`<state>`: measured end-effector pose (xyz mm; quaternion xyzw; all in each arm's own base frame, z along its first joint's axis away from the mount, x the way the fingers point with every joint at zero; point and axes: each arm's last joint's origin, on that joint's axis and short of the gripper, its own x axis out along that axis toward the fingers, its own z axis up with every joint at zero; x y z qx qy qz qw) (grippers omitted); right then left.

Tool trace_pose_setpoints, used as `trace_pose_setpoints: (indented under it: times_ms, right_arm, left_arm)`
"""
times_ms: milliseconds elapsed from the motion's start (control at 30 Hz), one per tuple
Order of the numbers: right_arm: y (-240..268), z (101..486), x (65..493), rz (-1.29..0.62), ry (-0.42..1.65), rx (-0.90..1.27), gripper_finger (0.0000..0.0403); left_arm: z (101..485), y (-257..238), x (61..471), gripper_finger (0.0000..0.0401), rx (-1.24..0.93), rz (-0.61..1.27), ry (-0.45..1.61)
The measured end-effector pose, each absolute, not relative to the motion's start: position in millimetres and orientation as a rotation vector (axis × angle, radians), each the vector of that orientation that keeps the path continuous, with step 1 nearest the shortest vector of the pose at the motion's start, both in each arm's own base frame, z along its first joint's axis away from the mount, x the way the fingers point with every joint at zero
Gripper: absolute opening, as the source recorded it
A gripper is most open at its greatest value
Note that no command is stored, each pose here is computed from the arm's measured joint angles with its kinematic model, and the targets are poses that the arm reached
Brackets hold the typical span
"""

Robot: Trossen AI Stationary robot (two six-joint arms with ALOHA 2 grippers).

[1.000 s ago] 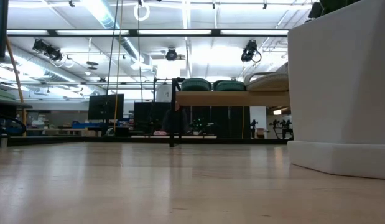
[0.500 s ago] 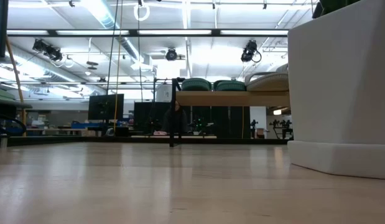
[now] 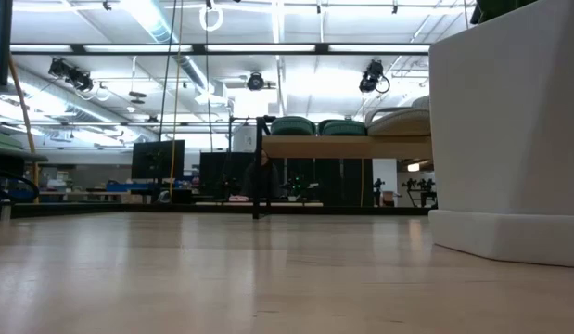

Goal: Pick and place slides into the shelf
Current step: Put the gray slides on the shelf

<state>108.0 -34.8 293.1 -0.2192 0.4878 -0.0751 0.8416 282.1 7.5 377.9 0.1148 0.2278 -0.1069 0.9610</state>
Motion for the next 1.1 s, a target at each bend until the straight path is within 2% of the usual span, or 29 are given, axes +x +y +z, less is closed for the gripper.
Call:
trace_pose_setpoints:
  times_ms: [367, 633, 767, 900, 1100]
  right_arm:
    - [-35, 289, 114, -0.109, 1.055, -0.403, 0.0222]
    - [-38, 289, 117, -0.172, 1.073, -0.48, 0.0222]
    - [-37, 289, 119, -0.13, 1.053, -0.46, 0.0221]
    - [-37, 289, 120, -0.123, 1.042, -0.442, 0.0208]
    - [-37, 290, 120, -0.123, 1.037, -0.437, 0.0163]
  left_arm:
    - [378, 6, 282, 0.02, 0.227, -0.22, 0.462]
    - [378, 4, 282, 0.02, 0.228, -0.228, 0.461]
    - [378, 4, 282, 0.0204, 0.228, -0.227, 0.461]
    - [378, 4, 282, 0.02, 0.227, -0.228, 0.464]
    - [377, 4, 282, 0.0203, 0.226, -0.228, 0.469]
